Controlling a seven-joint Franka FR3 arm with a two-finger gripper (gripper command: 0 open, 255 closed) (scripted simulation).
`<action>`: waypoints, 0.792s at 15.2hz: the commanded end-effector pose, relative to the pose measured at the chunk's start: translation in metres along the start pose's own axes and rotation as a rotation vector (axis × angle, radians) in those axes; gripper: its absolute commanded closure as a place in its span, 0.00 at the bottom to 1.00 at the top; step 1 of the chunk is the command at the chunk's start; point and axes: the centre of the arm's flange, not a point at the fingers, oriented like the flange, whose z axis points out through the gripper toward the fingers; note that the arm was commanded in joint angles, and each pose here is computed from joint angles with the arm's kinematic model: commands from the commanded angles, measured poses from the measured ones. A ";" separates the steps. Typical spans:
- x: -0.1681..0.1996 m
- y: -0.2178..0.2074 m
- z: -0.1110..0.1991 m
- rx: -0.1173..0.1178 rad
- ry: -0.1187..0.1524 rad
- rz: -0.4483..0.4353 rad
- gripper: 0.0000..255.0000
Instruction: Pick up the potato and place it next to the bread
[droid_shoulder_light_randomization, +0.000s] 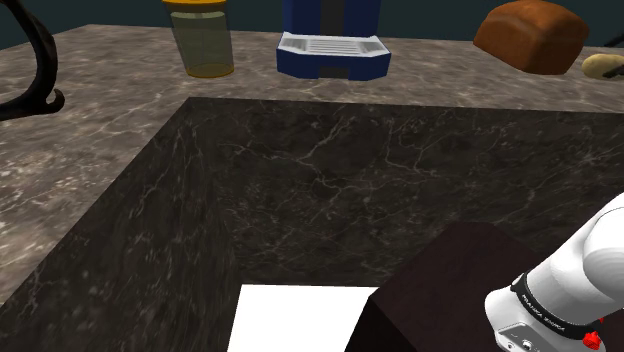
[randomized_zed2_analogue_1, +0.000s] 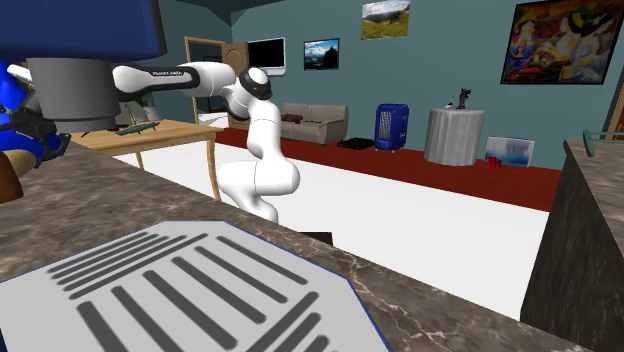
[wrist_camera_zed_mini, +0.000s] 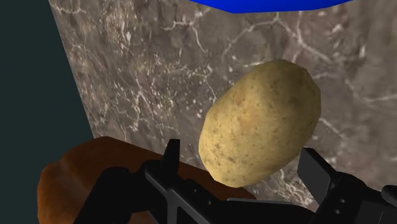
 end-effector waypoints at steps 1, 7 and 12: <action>0.000 0.000 -0.012 0.000 0.000 0.000 0.00; 0.000 0.000 -0.049 0.000 0.000 0.000 0.00; 0.000 0.000 -0.049 0.000 0.000 0.000 0.00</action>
